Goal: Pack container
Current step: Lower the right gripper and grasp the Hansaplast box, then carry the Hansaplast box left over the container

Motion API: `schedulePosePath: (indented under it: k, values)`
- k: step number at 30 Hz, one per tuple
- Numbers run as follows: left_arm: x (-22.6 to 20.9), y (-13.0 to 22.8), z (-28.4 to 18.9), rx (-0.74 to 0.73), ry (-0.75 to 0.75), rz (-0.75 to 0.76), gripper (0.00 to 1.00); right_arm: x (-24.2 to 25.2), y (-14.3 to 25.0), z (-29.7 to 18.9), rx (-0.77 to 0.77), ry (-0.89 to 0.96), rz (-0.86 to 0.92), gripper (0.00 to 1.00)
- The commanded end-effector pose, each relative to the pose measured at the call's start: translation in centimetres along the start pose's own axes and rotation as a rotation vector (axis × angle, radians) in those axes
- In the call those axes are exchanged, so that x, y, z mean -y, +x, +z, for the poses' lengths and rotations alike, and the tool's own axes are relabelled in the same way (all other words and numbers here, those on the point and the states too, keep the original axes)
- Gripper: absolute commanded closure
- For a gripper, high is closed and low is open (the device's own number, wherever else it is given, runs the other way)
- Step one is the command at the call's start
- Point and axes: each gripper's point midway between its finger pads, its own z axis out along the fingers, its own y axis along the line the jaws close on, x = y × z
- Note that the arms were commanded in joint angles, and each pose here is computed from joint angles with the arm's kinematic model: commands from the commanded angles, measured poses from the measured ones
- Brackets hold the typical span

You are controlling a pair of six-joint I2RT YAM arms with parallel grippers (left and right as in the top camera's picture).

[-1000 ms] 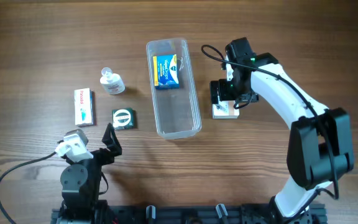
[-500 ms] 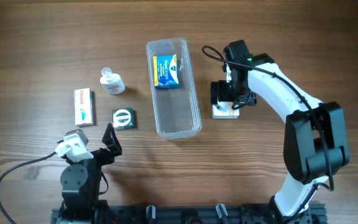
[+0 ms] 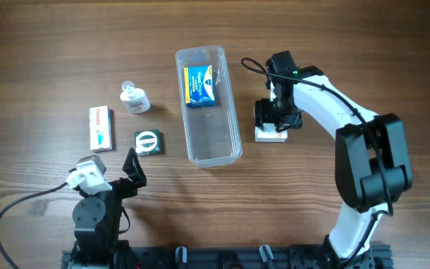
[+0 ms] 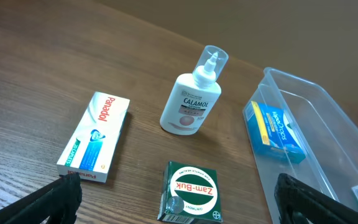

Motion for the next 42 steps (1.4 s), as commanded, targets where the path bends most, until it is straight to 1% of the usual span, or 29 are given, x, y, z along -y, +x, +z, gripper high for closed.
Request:
schedulePosePath:
  k: [1, 5, 9, 12, 16, 22, 25, 28, 31, 37, 42]
  values:
    - [0.0, 0.0, 0.0, 0.006, 0.000, 0.018, 0.00, 0.3, 0.1, 0.5, -0.008, 0.012, 0.004, 0.28]
    - [0.0, 0.0, 0.0, 0.006, 0.000, 0.018, 0.00, 0.3, 0.0, 0.5, -0.005, 0.011, 0.004, 0.29]
    - [0.0, 0.0, 0.0, 0.006, 0.000, 0.018, 0.00, -0.1, -0.9, -0.7, 0.020, 0.003, -0.001, 0.28]
    - [0.0, 0.0, 0.0, 0.006, 0.000, 0.018, 0.00, -0.9, -2.7, -3.0, 0.079, -0.015, -0.008, 0.29]
    - [0.0, 0.0, 0.0, 0.006, 0.000, 0.018, 0.00, -2.3, -5.3, -7.6, 0.177, -0.049, -0.034, 0.29]
    - [0.0, 0.0, 0.0, 0.006, 0.000, 0.018, 0.00, -6.6, -7.5, -13.3, 0.286, -0.108, -0.136, 0.27]
    - [0.0, 0.0, 0.0, 0.006, 0.000, 0.018, 0.00, -8.8, -7.9, -14.9, 0.335, -0.131, -0.178, 0.27]
    - [0.0, 0.0, 0.0, 0.006, 0.000, 0.018, 0.00, -10.7, -8.4, -15.7, 0.379, -0.158, -0.202, 0.27]
    - [0.0, 0.0, 0.0, 0.006, 0.000, 0.018, 0.00, -13.0, -8.7, -16.2, 0.414, -0.222, -0.228, 0.24]
    - [0.0, 0.0, 0.0, 0.006, 0.000, 0.018, 0.00, -15.2, -9.9, -17.9, 0.485, -0.270, -0.236, 0.27]
    - [0.0, 0.0, 0.0, 0.006, 0.000, 0.018, 0.00, -16.6, -12.1, -18.5, 0.512, -0.289, -0.248, 0.31]
